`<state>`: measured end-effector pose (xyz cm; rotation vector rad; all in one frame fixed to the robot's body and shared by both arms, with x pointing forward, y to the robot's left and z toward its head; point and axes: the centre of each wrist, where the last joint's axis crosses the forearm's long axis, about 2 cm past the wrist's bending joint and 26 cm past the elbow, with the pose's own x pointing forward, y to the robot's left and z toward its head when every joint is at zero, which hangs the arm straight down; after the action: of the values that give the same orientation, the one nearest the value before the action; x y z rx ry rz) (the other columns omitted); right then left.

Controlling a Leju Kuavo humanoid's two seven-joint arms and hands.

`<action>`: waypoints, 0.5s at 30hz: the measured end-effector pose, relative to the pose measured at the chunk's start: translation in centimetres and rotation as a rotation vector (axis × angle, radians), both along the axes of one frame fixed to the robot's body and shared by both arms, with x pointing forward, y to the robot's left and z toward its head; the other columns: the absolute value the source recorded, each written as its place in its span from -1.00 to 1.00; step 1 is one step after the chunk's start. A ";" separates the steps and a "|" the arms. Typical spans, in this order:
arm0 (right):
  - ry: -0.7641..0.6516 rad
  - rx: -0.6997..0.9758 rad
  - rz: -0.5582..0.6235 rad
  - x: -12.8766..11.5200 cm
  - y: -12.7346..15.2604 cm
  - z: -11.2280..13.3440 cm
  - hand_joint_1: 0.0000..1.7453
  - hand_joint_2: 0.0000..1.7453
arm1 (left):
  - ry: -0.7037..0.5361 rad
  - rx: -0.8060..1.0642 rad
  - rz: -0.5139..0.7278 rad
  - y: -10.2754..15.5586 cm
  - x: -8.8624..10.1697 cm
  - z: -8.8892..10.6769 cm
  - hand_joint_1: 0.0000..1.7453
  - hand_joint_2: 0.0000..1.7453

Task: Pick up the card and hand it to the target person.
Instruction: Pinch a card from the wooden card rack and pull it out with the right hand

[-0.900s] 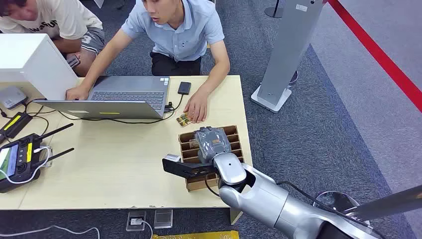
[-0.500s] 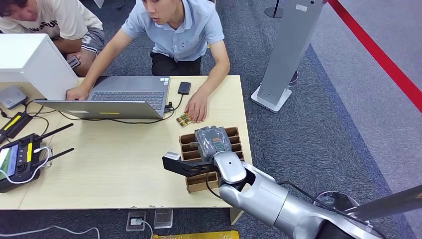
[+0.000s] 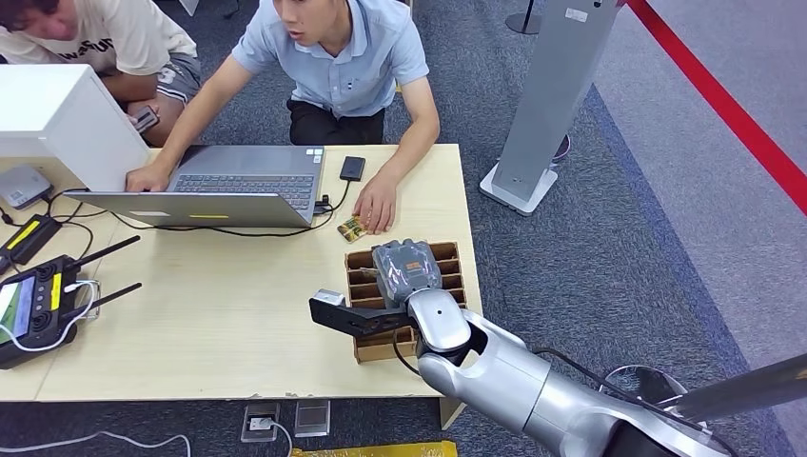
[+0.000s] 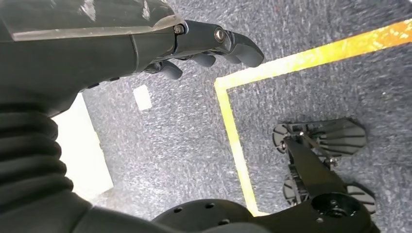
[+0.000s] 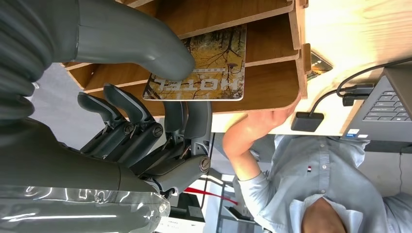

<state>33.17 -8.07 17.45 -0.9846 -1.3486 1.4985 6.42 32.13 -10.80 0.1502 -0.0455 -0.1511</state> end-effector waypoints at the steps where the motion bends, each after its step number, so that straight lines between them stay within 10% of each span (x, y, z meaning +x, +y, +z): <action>1: 0.000 0.000 0.000 0.0 0.0 0.0 1.00 1.00 | -0.005 0.004 -0.002 0.0 0.0 0.0 -1.00 1.00; 15: 0.215 0.162 0.009 0.9 -0.1 2.9 1.00 1.00 | 0.001 0.028 0.026 0.6 -0.1 0.0 -1.00 1.00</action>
<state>34.03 -8.20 20.33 -0.6947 -1.2972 1.4324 6.33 32.71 -10.77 0.1790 -0.0403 -0.1257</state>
